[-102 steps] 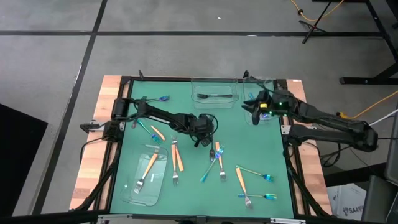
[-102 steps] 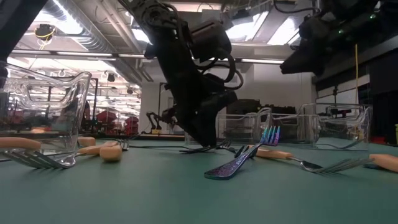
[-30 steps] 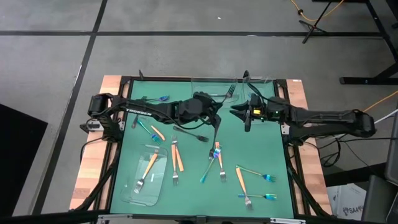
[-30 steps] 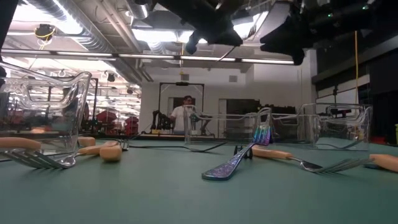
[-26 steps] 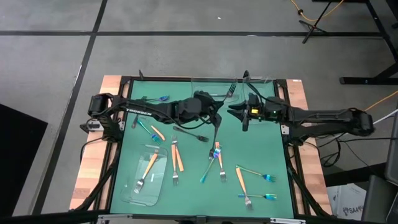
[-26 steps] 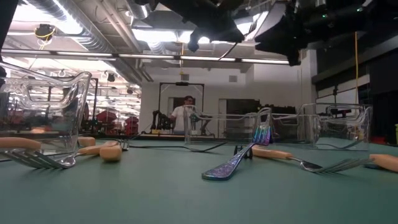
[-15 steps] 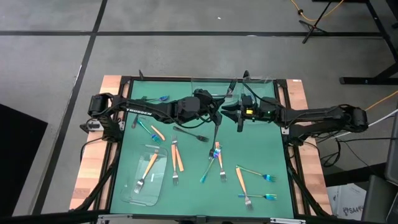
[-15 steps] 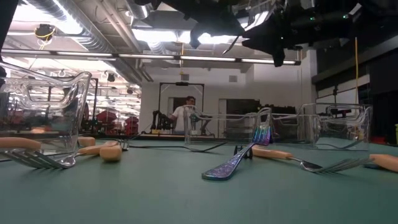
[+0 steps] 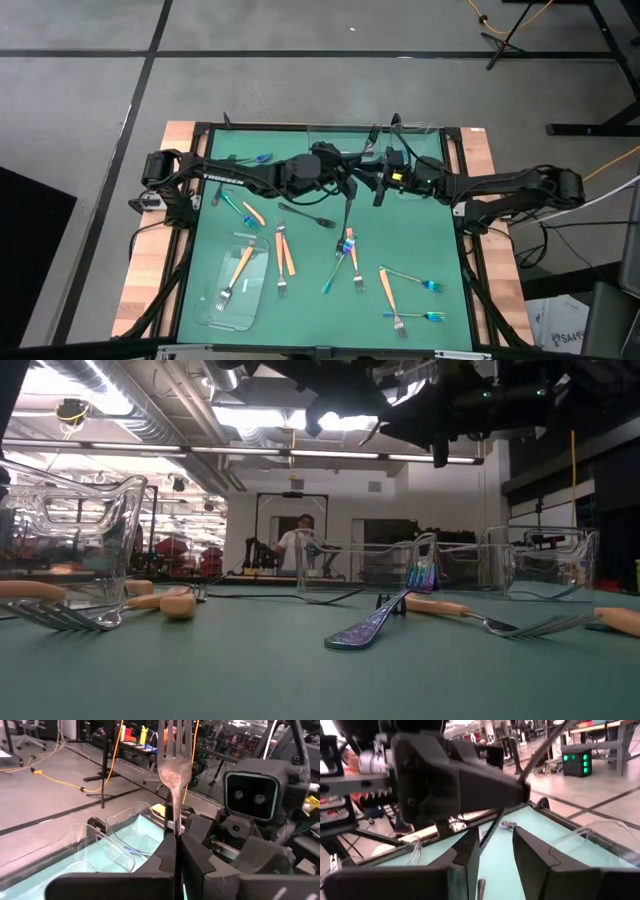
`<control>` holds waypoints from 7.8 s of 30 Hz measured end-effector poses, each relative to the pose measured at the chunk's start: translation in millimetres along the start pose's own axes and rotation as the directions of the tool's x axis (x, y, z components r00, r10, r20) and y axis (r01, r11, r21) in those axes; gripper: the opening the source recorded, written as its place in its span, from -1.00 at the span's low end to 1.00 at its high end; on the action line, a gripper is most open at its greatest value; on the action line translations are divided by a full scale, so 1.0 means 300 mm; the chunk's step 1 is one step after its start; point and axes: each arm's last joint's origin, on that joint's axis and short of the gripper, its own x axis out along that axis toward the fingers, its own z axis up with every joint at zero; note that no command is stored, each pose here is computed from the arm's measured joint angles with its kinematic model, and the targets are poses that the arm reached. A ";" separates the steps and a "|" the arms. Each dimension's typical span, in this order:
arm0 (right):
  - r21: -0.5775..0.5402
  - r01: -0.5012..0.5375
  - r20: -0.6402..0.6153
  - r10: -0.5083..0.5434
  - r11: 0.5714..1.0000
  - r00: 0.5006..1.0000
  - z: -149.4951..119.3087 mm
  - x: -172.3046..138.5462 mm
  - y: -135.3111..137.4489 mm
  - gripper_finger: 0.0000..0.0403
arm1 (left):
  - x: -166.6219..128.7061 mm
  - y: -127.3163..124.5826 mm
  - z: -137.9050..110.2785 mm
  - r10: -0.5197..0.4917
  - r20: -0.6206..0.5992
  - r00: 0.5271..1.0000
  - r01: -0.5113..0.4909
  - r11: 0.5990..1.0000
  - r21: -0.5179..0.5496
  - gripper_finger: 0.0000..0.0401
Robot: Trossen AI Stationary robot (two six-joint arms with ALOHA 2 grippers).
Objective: Sort silverware by color (type)
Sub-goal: Put the black fork into the top left transparent bin
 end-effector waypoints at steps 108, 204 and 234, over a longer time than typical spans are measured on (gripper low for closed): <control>-0.540 0.139 -0.524 -0.461 0.830 0.716 0.256 0.179 -0.374 -1.00 | -0.217 0.377 0.006 0.390 -0.626 0.675 -0.078 0.882 0.465 -0.55; -0.445 -0.145 -0.797 -0.317 0.884 0.515 0.023 0.247 -0.459 -0.68 | -0.178 0.312 -0.040 0.086 -0.707 0.702 0.137 0.958 0.252 -0.55; -0.245 -0.242 -0.921 -0.148 0.939 0.360 -0.124 0.059 -0.090 -0.68 | -0.088 0.212 -0.291 0.084 -0.801 0.593 0.309 0.895 0.322 -0.55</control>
